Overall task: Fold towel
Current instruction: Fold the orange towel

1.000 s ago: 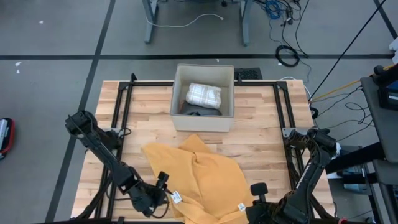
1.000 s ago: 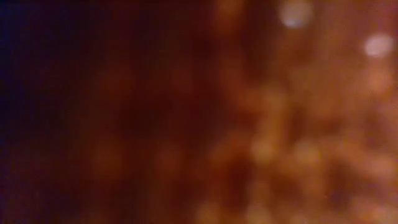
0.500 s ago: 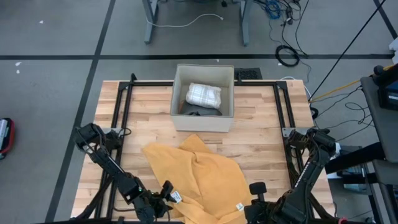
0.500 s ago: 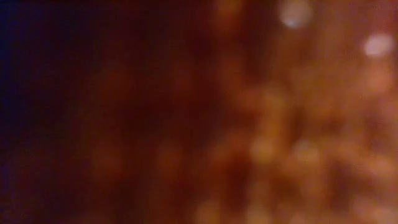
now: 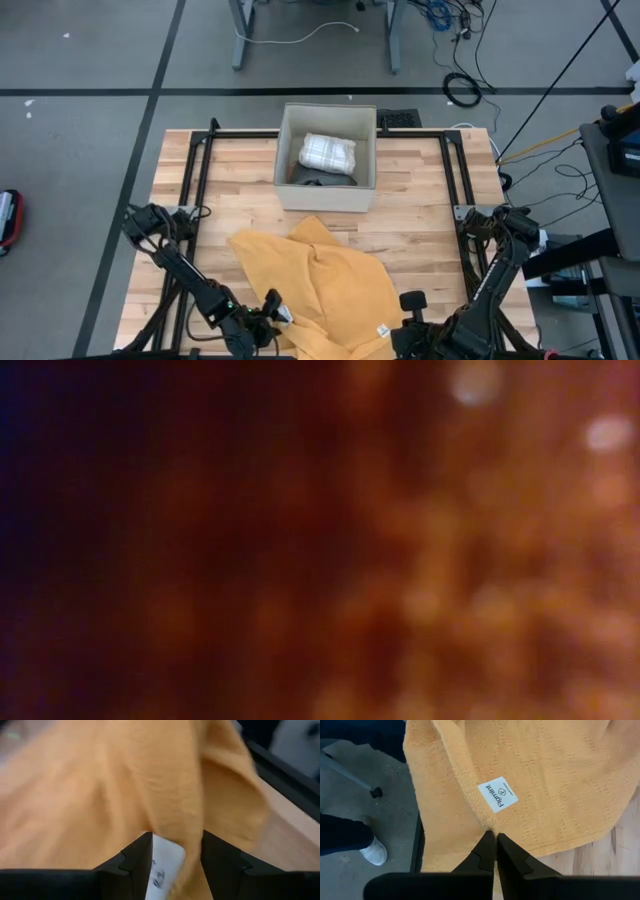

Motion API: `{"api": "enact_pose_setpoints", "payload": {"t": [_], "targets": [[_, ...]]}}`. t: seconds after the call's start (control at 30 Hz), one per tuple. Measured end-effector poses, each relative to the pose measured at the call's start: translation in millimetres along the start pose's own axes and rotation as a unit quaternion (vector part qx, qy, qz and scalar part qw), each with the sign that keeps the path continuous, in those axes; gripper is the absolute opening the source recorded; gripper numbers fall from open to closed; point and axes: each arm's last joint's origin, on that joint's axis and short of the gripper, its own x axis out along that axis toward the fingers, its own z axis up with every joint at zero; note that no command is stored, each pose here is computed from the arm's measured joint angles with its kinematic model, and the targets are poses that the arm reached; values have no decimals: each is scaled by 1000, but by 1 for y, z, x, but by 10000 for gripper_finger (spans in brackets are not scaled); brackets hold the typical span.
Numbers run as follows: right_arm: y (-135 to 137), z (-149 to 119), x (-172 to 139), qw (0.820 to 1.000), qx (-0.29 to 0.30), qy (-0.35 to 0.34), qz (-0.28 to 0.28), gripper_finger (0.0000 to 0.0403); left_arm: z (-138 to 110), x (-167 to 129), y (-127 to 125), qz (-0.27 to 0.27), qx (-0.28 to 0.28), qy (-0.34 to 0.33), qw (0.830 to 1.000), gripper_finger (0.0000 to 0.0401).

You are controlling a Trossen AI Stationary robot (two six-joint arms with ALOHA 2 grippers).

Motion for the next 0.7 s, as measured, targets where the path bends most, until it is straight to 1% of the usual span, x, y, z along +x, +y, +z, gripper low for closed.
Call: {"api": "enact_pose_setpoints", "payload": {"t": [0.1,0.17,0.3,0.5,0.6,0.7], "targets": [[0,0,0,1000,0,0,0,0,1,1,5,39,-6,-3,999,160],[0,0,0,1000,0,0,0,0,0,2,8,44,-6,3,999,147],[0,0,0,1000,0,0,0,0,-1,4,12,44,-8,8,999,103],[0,0,0,1000,0,0,-1,0,1,3,12,42,13,6,999,35],[-1,-1,0,1000,-3,3,-7,0,11,0,12,42,24,-5,999,9],[-3,-1,0,1000,-14,5,-14,0,30,-9,16,30,40,-12,999,6]]}}
